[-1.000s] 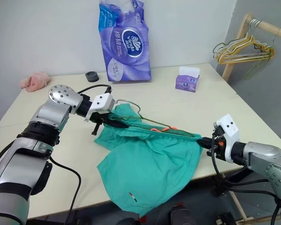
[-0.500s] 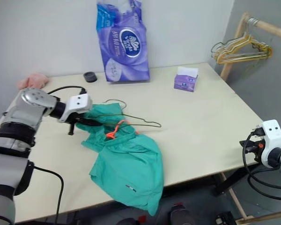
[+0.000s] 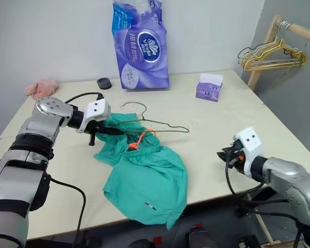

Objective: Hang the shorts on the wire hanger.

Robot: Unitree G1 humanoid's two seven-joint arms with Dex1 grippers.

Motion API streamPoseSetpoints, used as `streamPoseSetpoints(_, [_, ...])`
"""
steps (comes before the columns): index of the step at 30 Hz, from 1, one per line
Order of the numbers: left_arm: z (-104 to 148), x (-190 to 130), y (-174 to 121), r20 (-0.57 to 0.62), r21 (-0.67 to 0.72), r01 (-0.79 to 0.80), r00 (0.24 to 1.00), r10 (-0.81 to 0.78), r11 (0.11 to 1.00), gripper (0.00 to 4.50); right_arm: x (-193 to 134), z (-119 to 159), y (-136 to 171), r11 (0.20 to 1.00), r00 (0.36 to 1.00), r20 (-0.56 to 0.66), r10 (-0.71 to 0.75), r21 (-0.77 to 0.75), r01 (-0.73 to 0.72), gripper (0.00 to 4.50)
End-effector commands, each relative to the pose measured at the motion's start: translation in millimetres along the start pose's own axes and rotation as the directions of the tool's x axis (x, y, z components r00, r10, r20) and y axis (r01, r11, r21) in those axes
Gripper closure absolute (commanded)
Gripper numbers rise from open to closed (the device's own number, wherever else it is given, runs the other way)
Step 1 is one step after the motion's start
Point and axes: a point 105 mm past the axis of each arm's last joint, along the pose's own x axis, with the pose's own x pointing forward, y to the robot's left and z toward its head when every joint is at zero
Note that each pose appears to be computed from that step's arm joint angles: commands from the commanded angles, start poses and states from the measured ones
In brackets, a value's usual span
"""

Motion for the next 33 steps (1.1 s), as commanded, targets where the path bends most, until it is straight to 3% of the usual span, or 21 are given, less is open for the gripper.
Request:
streamPoseSetpoints(1, [28, -12, 7, 0.15, -0.052, -0.028, 0.988, 0.036, 0.998, 4.5, 16, 17, 6, 1.0, 0.998, 0.065, 0.005, -0.011, -0.004, 1.7])
streamPoseSetpoints(4, [37, -17, 6, 0.219, -0.109, 0.002, 0.975, 0.022, 0.994, 4.5, 38, 24, 11, 0.999, 0.996, 0.091, 0.009, 0.046, -0.013, 0.69])
streamPoseSetpoints(13, [45, -26, 0, 0.24, -0.138, 0.041, 0.971, -0.007, 0.99, 4.5, 88, 22, 6, 0.97, 0.995, 0.101, 0.021, 0.238, -0.045, 0.69])
streamPoseSetpoints(19, [47, -27, 0, 0.239, -0.137, 0.032, 0.971, 0.002, 0.99, 4.5, 96, 27, 27, 0.973, 0.988, 0.109, 0.112, 0.187, -0.131, 0.69])
streamPoseSetpoints(29, [46, -24, -2, 0.235, -0.136, 0.037, 0.972, -0.004, 0.99, 4.5, 105, 48, 30, 0.967, 0.977, 0.168, 0.133, 0.194, -0.165, 0.69])
streamPoseSetpoints(33, [39, -22, -7, 0.218, -0.139, 0.053, 0.976, -0.021, 0.989, 4.5, 101, 44, 34, 0.971, 0.978, 0.143, 0.155, 0.159, -0.177, 0.06])
